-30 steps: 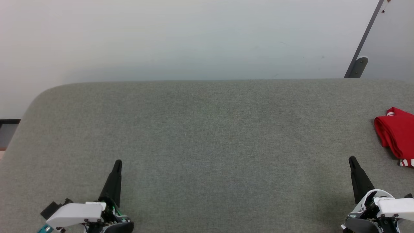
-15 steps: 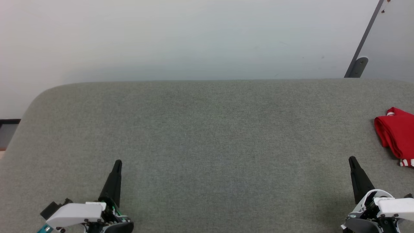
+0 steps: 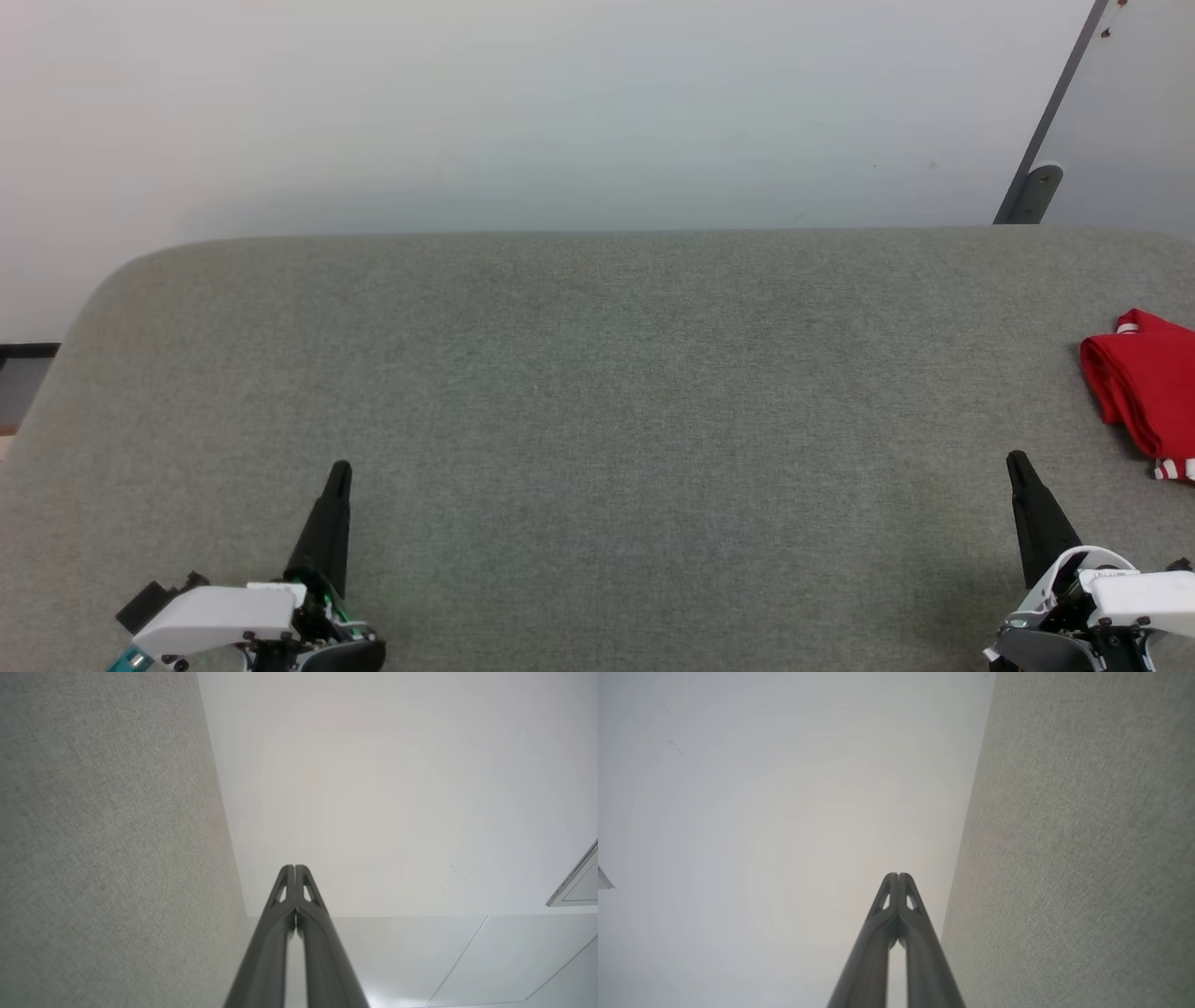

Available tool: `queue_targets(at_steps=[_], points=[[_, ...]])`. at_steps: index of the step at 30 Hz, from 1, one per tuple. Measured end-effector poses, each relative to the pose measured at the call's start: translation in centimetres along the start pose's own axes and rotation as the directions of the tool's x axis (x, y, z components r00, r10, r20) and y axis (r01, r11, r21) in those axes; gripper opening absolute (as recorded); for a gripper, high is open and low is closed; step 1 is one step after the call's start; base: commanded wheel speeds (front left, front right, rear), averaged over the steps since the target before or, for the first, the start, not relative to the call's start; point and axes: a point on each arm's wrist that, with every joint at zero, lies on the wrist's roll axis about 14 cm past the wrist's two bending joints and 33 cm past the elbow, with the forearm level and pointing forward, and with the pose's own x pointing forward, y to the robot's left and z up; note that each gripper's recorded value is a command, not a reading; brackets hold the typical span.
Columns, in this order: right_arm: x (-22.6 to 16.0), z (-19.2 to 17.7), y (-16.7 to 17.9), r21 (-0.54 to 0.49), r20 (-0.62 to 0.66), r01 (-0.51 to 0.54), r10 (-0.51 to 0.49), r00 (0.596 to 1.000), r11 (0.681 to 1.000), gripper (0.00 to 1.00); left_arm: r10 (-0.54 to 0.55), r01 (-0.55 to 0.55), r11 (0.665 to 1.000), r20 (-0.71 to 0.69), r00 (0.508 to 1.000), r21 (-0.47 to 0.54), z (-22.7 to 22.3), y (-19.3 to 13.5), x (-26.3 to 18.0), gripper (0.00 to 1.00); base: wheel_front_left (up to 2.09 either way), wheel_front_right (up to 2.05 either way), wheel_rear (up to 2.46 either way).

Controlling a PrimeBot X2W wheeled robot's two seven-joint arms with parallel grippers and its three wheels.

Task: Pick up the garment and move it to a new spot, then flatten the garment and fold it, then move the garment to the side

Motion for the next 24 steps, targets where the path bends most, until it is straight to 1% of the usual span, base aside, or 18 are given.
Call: queue_targets(at_steps=[24], points=[[0.0, -0.01, 0.0, 0.0, 0.0, 0.0, 0.0, 1.0, 1.0, 0.0, 0.0, 0.0, 1.0, -0.003, 1.0, 0.0, -0.03, 0.0, 0.0, 0.0, 0.0, 0.0, 0.0]])
